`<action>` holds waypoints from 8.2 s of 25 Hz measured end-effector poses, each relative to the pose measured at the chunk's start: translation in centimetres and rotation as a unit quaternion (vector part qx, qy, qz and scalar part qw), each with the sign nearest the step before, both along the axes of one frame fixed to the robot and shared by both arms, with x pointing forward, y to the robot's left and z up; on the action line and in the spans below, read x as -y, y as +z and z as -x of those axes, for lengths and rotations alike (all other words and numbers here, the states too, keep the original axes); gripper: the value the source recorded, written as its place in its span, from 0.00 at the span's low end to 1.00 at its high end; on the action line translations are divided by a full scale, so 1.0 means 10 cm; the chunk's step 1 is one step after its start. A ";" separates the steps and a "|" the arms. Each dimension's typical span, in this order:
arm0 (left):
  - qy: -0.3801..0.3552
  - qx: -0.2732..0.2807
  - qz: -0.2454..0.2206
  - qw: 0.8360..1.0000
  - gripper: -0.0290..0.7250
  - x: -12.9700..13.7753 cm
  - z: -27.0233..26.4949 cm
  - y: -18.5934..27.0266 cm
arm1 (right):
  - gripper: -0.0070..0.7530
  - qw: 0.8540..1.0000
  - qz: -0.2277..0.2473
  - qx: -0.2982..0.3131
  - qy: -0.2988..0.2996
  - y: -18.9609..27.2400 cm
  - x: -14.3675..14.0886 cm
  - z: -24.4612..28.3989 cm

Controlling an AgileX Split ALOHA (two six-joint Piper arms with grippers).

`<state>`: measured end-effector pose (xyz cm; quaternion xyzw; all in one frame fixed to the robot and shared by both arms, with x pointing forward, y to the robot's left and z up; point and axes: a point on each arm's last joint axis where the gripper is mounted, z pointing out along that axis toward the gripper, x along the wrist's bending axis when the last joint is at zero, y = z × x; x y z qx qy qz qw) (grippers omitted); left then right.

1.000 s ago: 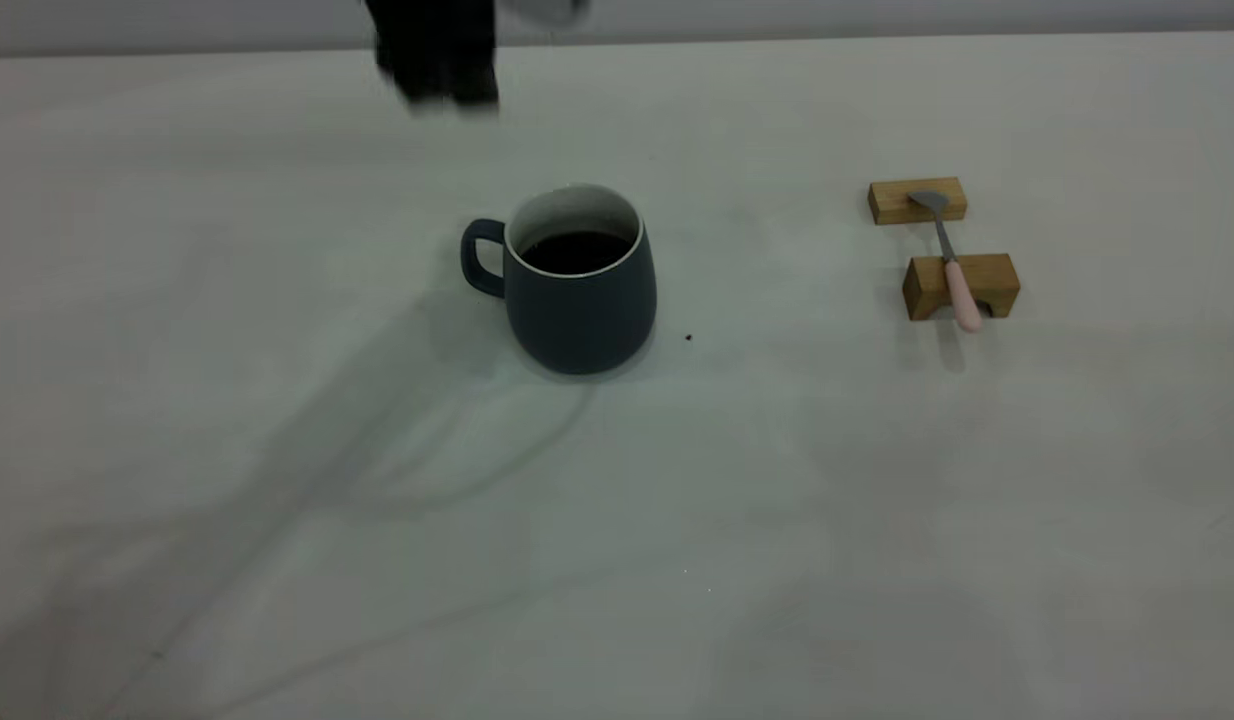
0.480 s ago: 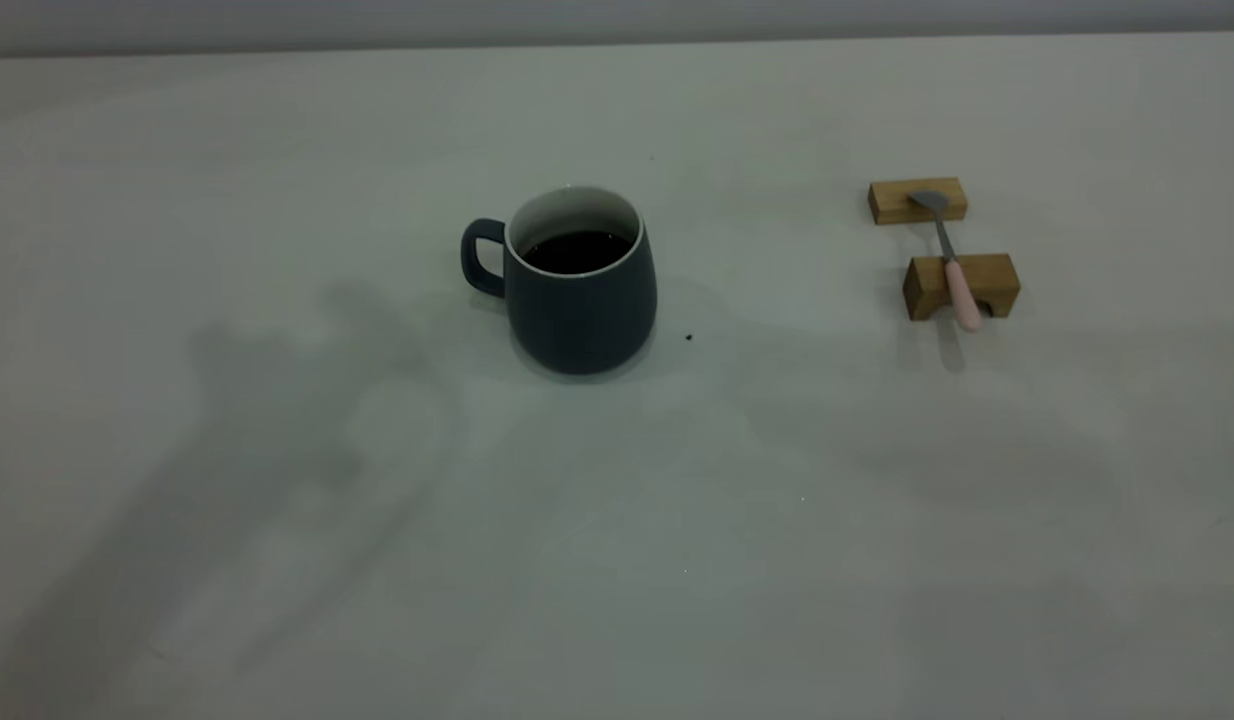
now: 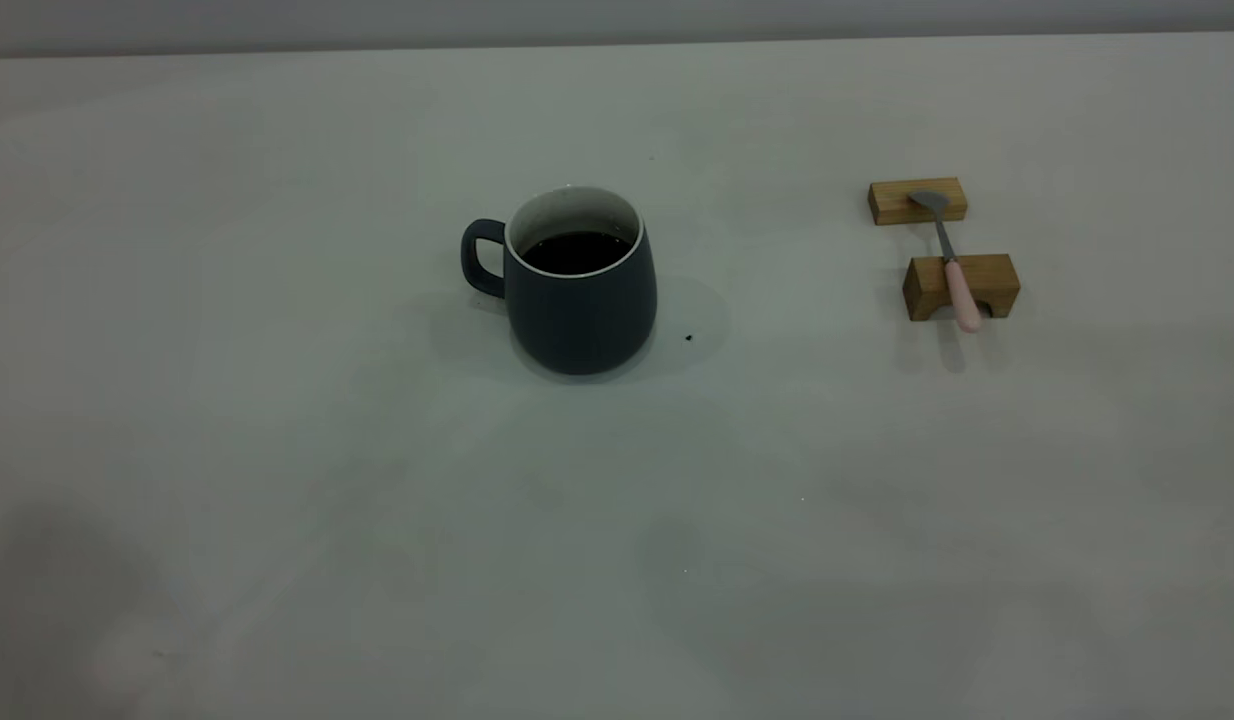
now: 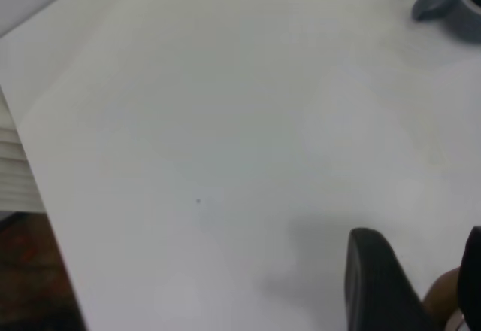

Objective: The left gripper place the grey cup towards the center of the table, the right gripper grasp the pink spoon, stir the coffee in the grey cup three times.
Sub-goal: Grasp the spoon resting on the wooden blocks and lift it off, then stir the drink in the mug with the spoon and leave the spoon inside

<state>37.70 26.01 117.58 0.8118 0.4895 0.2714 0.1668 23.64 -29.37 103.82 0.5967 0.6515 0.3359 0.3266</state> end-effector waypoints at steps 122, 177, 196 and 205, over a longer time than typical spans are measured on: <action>0.186 0.118 0.154 0.963 0.49 -0.43 1.55 -1.44 | 0.40 0.909 0.039 -0.395 0.126 -2.53 -0.72 -3.97; 0.197 0.124 0.133 0.964 0.49 -0.47 1.55 -1.43 | 0.18 0.329 -0.675 -0.579 -0.318 -1.20 -2.41 -3.76; 0.196 0.125 0.133 0.963 0.49 -0.47 1.55 -1.43 | 0.18 0.299 -0.658 -0.602 -0.339 -2.02 -2.22 -3.98; 0.196 0.125 0.133 0.963 0.49 -0.47 1.55 -1.43 | 0.18 0.333 -0.664 -0.590 -0.315 -2.15 -2.12 -4.11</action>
